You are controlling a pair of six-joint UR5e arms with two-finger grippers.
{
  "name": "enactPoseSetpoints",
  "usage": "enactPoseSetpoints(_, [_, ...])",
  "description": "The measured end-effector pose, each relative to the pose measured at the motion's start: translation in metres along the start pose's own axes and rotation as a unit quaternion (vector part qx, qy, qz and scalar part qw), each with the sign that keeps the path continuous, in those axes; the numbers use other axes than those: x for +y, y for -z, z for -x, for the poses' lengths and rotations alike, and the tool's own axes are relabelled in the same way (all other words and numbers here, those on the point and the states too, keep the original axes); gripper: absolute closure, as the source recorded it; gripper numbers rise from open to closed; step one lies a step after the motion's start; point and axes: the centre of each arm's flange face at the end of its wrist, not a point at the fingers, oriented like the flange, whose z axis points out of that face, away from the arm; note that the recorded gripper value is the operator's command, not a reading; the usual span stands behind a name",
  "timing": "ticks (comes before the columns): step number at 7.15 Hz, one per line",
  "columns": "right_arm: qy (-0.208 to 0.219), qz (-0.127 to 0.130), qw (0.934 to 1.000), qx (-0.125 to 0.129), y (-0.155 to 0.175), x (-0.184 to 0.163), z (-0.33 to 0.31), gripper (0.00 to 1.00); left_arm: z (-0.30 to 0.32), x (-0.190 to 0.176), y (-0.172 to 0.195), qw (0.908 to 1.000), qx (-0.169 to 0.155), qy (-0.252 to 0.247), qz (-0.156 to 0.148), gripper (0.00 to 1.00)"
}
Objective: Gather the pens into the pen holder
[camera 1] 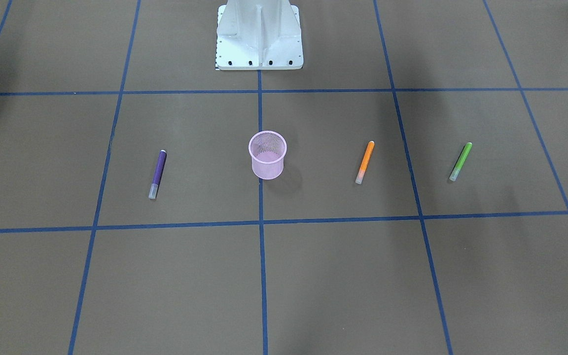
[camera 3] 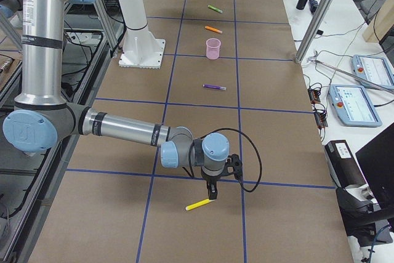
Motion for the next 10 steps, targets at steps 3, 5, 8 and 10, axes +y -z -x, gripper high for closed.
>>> enactPoseSetpoints(3, [0.007, 0.031, 0.9995, 0.0, -0.032, 0.002, -0.024, 0.02, 0.0, -0.001, 0.0, 1.0, 0.0, -0.002, -0.001, 0.0])
enactPoseSetpoints(5, [0.005, 0.051, 0.9987, -0.002, -0.051, 0.009, -0.029, 0.08, 0.0, -0.001, 0.0, 1.0, 0.0, -0.002, -0.001, 0.0])
enactPoseSetpoints(8, [0.027, 0.075, 0.9968, 0.009, -0.073, -0.003, -0.017, 0.18, 0.002, -0.001, -0.001, 1.0, -0.001, -0.001, 0.0, 0.0])
enactPoseSetpoints(10, [0.047, 0.082, 0.9953, 0.021, -0.079, -0.014, -0.012, 0.19, 0.002, -0.001, -0.002, 1.0, -0.001, -0.001, 0.0, 0.0])
